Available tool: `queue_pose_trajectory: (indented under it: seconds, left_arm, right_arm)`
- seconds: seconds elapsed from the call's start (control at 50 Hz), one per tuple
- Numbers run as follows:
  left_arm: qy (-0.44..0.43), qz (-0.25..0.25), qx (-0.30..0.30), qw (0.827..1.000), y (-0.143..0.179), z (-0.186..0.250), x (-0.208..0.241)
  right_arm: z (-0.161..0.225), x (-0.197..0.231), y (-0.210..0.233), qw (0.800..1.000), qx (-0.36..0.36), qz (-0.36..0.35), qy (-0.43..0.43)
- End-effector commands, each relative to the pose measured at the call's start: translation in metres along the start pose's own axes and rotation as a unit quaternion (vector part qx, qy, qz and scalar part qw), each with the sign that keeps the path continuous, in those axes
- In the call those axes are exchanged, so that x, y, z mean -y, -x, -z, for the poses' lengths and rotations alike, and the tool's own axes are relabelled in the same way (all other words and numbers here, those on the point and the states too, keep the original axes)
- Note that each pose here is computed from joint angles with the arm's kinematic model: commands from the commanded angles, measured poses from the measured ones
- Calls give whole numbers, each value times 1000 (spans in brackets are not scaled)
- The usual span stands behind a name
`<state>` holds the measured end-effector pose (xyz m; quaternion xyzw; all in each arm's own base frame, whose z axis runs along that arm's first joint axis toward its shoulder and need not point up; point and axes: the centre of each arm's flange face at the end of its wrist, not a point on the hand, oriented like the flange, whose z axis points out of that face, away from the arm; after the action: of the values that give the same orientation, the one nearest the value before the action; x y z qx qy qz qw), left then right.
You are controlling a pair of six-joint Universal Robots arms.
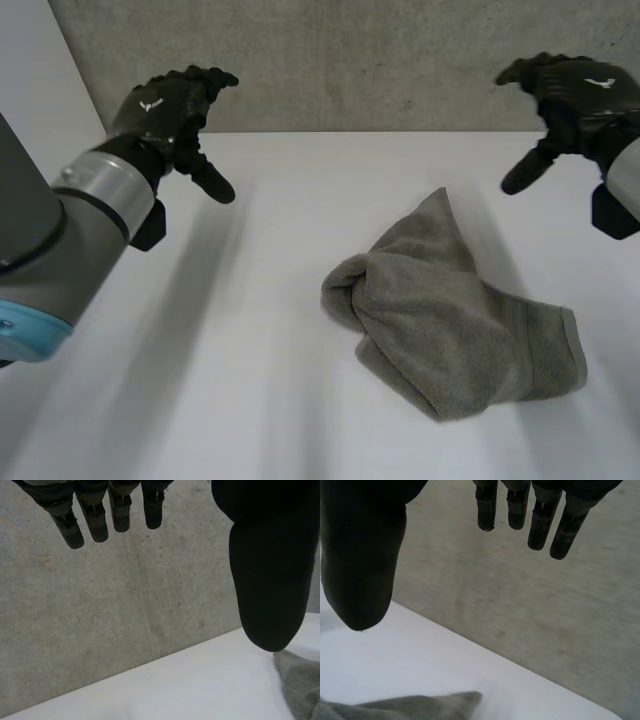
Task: Fold the laundry
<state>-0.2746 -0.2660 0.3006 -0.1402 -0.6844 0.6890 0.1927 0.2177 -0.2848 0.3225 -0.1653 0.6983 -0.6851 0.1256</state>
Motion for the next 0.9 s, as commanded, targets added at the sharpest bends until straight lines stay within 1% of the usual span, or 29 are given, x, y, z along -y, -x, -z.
queue_pose_trajectory:
  seconds: [0.02,0.22,0.46,0.5,0.52,0.56,0.6,0.62,0.64,0.66,0.68,0.7,0.76,0.8,0.82,0.86,0.88,0.9]
  left_arm:
    - [11,-4,38,999,2,13,43]
    - [10,-7,46,999,6,25,60]
    - [16,-6,45,999,6,26,56]
    - [18,-6,44,999,6,26,53]
    - [21,-6,44,999,6,26,50]
    - [20,-6,42,999,6,25,48]
    - [25,-5,24,999,3,19,40]
    - [25,-5,24,999,3,19,40]
    - [33,-5,14,999,2,16,33]
    - [33,-5,14,999,2,16,33]
    - [51,-3,4,999,1,11,20]
    - [66,-2,-7,998,0,7,9]
    - [80,2,-16,997,-2,2,-3]
    - [124,10,-37,992,-8,-6,-35]
    - [124,10,-37,992,-8,-6,-35]
    - [149,12,-52,987,-16,-10,-61]
    - [149,12,-52,987,-16,-10,-61]
    - [158,11,-58,986,-21,-12,-75]
  right_arm:
    - [0,0,-15,998,-68,5,8]
    - [2,4,-14,998,-68,3,12]
    - [3,7,-13,998,-61,14,11]
    - [3,9,-11,998,-53,27,11]
    - [3,9,-8,998,-44,50,14]
    - [4,-3,-3,989,-15,140,42]
    - [4,-3,-3,989,-15,141,42]
    - [4,-13,-1,979,-3,192,65]
    - [4,-13,-1,979,-3,192,65]
    - [4,-23,0,969,8,232,89]
    - [4,-23,0,968,8,233,89]
    - [4,-30,0,960,14,260,107]
    - [2,-42,0,956,26,259,131]
    - [0,-55,2,954,42,253,155]
    - [0,-55,2,954,42,253,155]
    - [0,-61,3,952,55,249,168]
    - [0,-68,7,951,73,242,180]
    - [0,-75,10,949,94,233,193]
